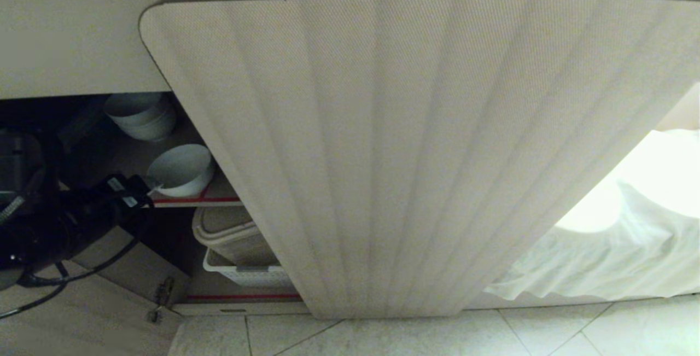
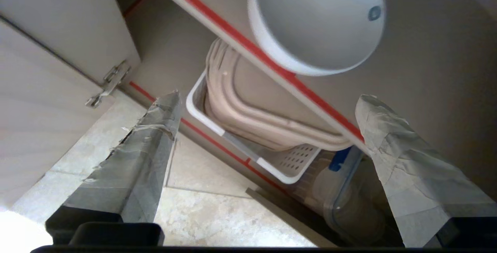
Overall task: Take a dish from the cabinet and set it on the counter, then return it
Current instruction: Take the bowl from the cabinet
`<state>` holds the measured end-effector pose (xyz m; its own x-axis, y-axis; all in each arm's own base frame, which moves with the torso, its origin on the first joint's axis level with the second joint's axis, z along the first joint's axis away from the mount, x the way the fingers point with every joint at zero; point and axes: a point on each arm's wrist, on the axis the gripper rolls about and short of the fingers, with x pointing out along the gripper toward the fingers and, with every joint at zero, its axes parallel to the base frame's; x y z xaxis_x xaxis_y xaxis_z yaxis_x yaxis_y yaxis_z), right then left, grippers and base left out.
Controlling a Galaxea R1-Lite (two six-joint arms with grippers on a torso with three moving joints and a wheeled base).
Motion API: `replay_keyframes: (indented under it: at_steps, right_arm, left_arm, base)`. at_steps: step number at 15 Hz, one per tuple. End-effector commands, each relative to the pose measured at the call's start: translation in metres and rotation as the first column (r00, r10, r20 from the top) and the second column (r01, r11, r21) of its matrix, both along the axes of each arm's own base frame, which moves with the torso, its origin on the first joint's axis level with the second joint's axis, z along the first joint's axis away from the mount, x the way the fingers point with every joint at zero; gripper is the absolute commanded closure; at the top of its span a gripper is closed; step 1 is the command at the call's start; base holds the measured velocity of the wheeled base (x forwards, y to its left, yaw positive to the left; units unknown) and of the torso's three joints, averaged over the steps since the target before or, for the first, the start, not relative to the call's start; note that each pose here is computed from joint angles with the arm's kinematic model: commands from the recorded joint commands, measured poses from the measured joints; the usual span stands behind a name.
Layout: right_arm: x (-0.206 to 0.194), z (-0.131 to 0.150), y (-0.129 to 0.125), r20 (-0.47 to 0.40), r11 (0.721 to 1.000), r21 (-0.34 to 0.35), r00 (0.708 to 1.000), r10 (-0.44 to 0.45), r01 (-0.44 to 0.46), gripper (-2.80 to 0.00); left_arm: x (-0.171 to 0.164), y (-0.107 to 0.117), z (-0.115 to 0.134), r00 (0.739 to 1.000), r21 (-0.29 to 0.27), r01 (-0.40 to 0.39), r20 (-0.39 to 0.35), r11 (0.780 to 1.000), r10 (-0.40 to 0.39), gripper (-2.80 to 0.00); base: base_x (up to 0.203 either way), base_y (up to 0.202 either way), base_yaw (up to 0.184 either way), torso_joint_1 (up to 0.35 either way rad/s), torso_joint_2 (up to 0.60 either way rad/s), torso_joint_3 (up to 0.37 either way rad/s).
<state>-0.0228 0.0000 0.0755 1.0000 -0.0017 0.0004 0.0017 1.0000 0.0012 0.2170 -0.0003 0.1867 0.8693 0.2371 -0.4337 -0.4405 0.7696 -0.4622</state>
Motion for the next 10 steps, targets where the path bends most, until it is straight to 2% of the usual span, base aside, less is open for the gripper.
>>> replay_keyframes:
  at_steps: [1,5,8,10]
  right_arm:
    - [0.000,0.000,0.000,0.001,1.000,-0.001,1.000,0.000,0.000,0.00]
    - [0.000,0.000,0.000,0.000,1.000,-0.001,1.000,0.000,0.000,0.00]
    - [0.000,0.000,0.000,0.001,1.000,0.000,1.000,0.000,0.000,0.00]
    - [0.000,0.000,0.000,0.000,1.000,0.000,1.000,0.001,-0.001,0.00]
  left_arm:
    - [0.000,0.000,-0.004,1.000,-0.016,-0.010,-0.008,1.000,0.010,-2.80]
    - [0.011,0.000,-0.018,0.998,-0.047,-0.033,-0.061,0.998,0.030,-2.80]
    - [0.017,0.000,-0.024,0.995,-0.088,-0.064,-0.076,0.994,0.057,-2.80]
    - [0.020,0.000,-0.027,0.994,-0.093,-0.069,-0.087,0.993,0.061,-2.80]
  base:
    - [0.000,0.000,0.000,0.000,0.00,0.000]
    - [0.000,0.000,0.000,0.000,0.00,0.000]
    - [0.000,0.000,0.000,0.000,0.00,0.000]
    - [0.000,0.000,0.000,0.000,0.00,0.000]
